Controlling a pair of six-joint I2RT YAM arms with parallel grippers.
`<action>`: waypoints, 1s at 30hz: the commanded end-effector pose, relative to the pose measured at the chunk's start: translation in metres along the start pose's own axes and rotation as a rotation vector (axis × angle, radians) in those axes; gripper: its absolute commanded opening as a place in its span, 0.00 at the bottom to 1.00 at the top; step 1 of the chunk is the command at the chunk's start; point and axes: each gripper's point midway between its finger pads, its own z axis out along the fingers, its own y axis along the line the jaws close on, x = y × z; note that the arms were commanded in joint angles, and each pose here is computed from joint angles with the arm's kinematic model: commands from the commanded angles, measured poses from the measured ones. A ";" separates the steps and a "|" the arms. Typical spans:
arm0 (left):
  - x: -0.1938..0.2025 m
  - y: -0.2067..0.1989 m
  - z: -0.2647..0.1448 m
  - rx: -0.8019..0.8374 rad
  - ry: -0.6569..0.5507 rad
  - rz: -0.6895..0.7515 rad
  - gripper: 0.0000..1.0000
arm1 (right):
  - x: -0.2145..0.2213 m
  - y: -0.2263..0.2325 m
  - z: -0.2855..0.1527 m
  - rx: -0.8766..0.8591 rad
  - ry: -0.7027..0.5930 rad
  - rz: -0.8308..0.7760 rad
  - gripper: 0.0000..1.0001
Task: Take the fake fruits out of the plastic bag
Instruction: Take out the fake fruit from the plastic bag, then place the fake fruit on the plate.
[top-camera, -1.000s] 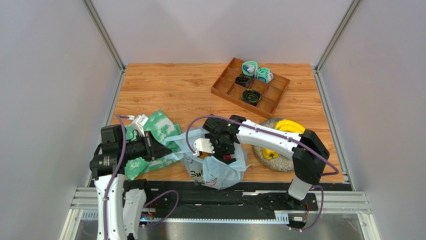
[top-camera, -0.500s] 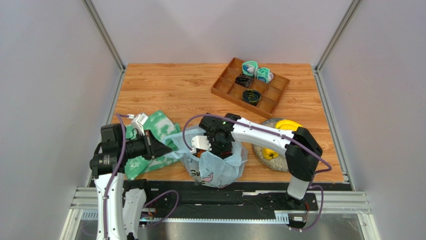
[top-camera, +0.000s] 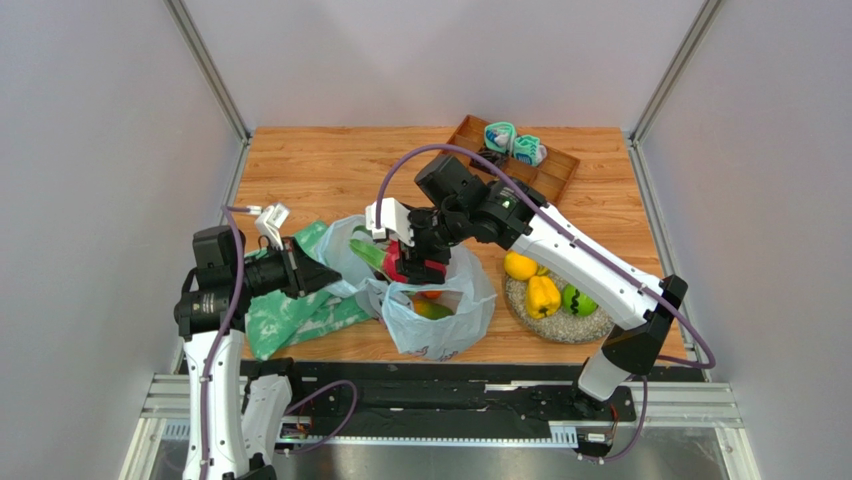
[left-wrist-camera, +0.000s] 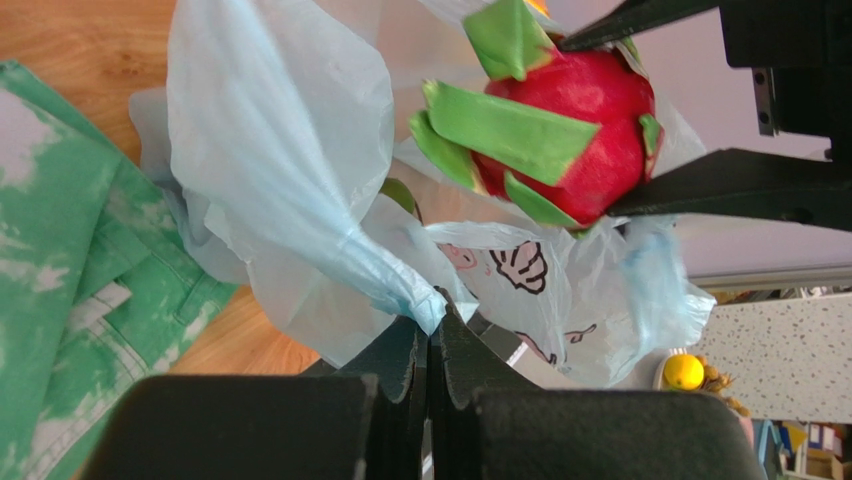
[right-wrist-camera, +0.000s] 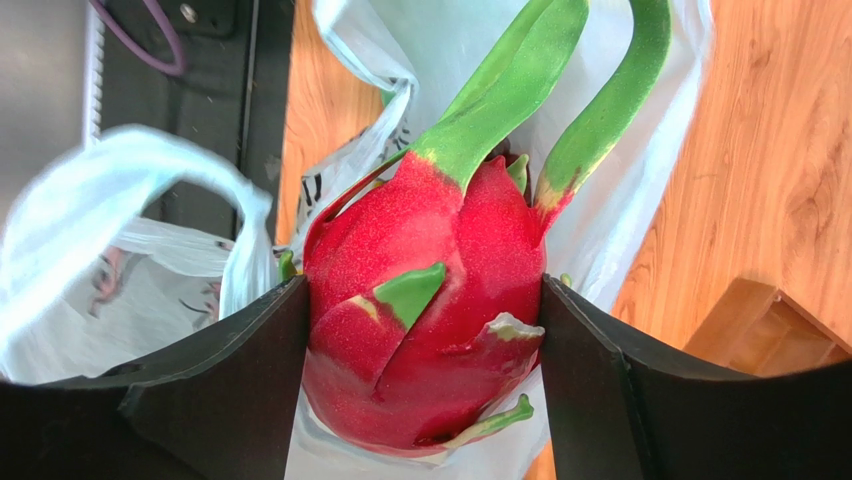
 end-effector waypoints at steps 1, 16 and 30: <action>-0.034 -0.003 0.000 -0.008 -0.068 0.058 0.00 | -0.031 0.013 -0.040 -0.015 -0.130 0.038 0.01; -0.072 -0.007 0.004 0.021 -0.123 0.072 0.00 | -0.082 -0.092 -0.198 0.837 -0.551 0.142 0.00; -0.075 -0.008 0.003 0.020 -0.145 0.104 0.00 | 0.217 0.041 -0.151 0.375 0.384 -0.084 0.00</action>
